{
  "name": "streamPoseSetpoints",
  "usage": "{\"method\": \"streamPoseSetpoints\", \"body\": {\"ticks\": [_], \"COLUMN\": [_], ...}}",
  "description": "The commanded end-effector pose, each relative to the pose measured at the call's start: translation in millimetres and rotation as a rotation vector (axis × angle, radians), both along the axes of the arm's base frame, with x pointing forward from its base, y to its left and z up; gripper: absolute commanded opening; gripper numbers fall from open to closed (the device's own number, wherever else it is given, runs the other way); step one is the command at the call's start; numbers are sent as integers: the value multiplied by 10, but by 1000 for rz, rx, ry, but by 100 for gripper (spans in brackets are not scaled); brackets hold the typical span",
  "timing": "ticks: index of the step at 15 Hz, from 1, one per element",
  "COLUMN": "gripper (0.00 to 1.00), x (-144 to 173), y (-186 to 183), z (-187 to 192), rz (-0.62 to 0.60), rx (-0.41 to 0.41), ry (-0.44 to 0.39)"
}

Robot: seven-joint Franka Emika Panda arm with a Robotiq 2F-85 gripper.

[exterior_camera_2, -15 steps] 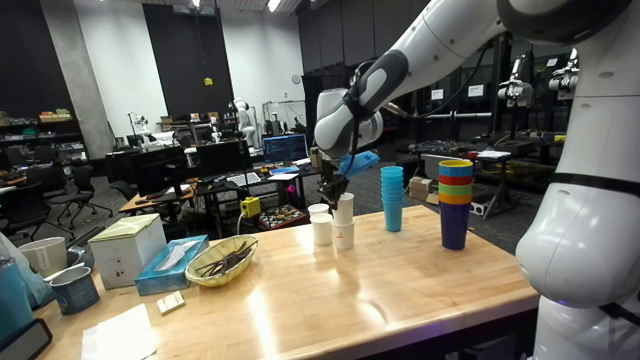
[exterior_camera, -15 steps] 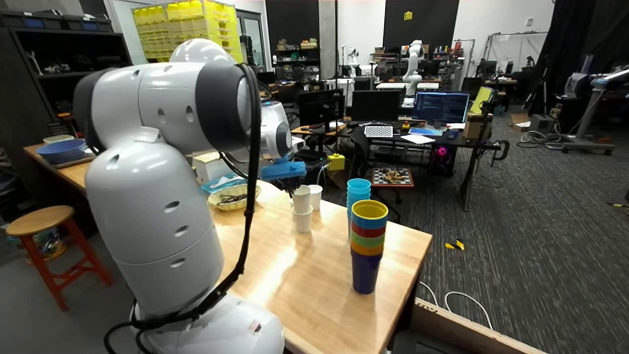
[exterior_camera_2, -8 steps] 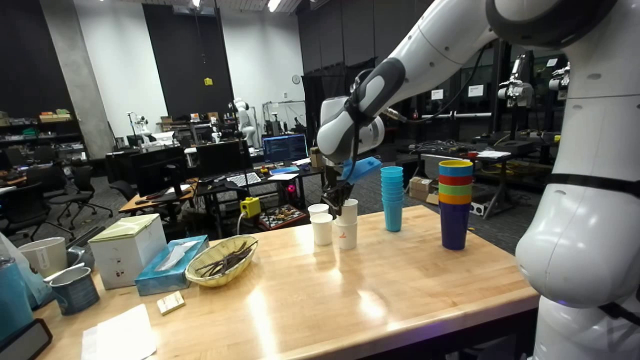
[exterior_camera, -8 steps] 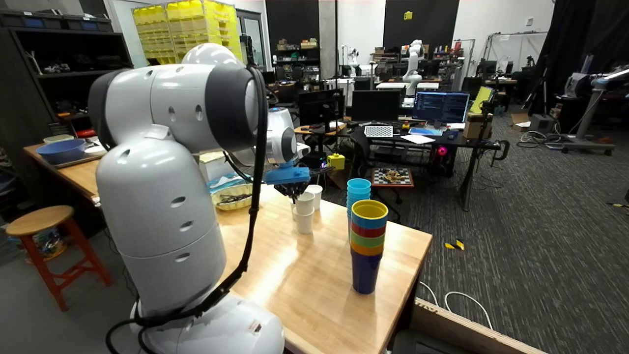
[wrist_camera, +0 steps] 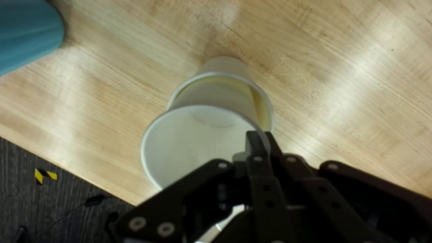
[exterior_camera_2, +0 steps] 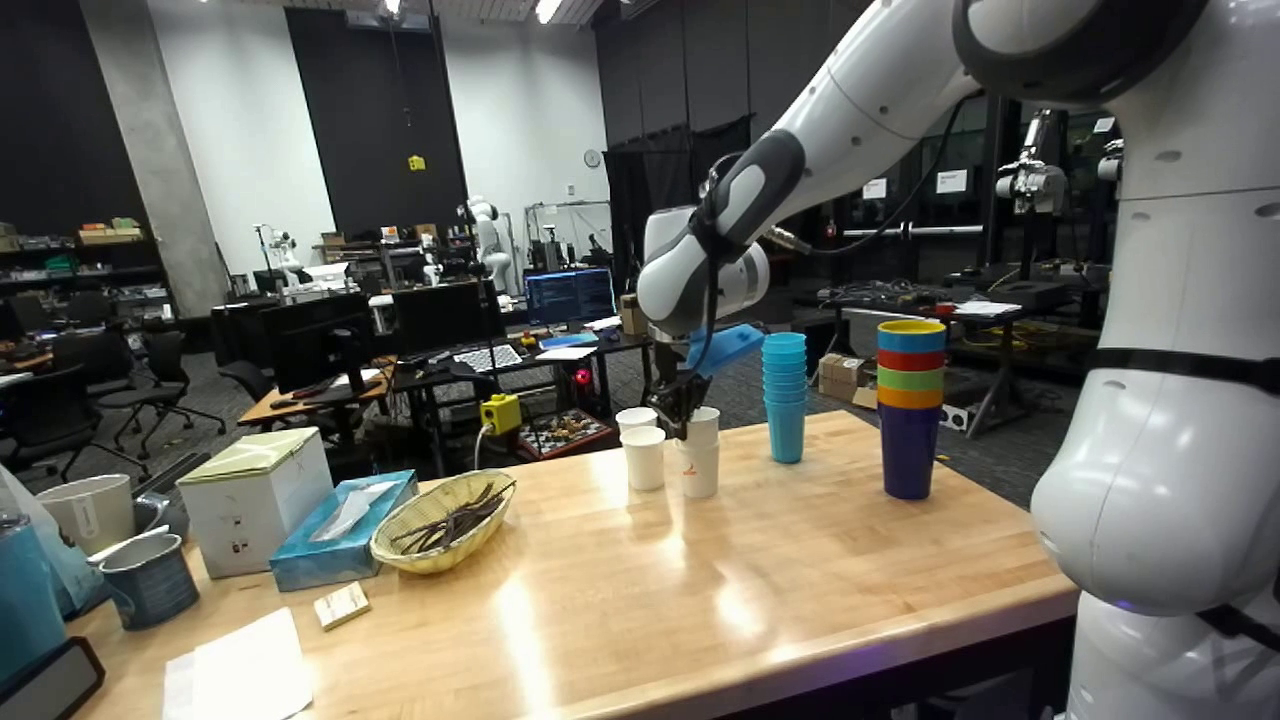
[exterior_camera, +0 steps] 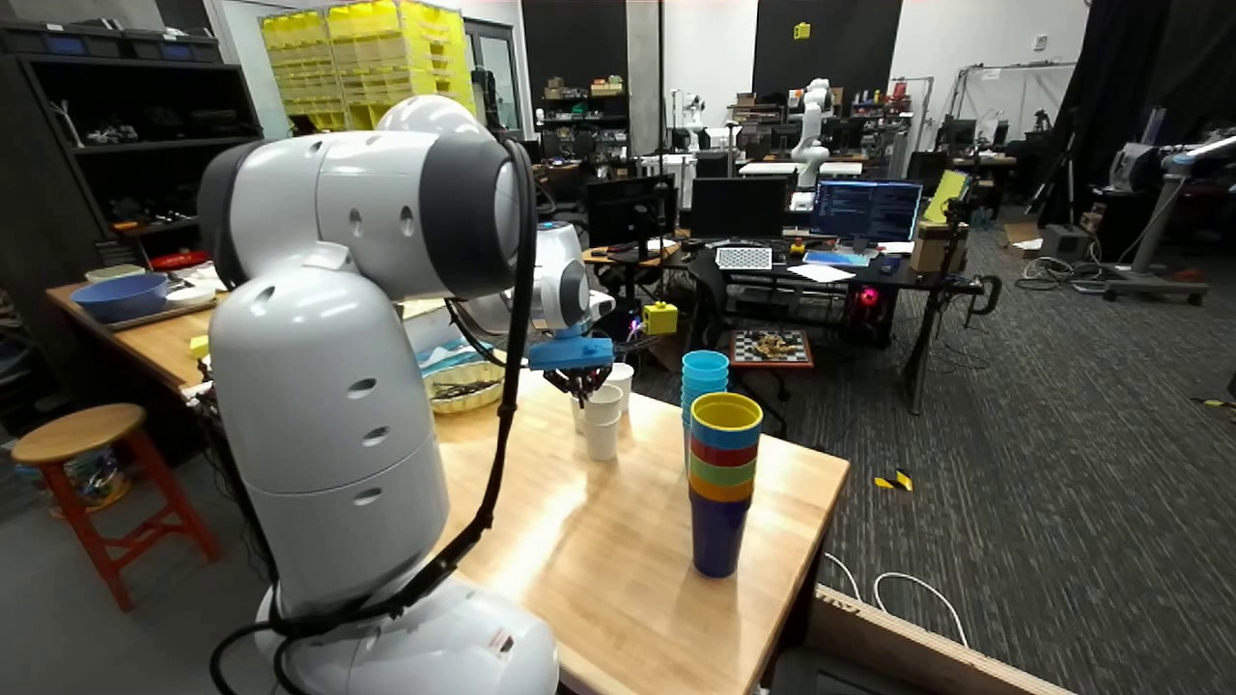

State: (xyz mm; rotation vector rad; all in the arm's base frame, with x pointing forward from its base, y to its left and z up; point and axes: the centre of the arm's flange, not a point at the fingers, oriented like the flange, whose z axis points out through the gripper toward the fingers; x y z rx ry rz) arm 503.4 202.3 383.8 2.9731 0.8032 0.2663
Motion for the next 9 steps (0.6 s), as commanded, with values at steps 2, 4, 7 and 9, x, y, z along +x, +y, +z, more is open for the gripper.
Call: {"method": "streamPoseSetpoints", "body": {"ticks": [2,4,7,9], "gripper": [1,1,1,1], "x": [44,0,-76,-144], "y": [9,19,35,42], "z": [37,80,169,249], "rz": [-11,-7,-13,-16], "rx": [4,4,6,-5], "ry": [-18,-24,-23,-36]}}
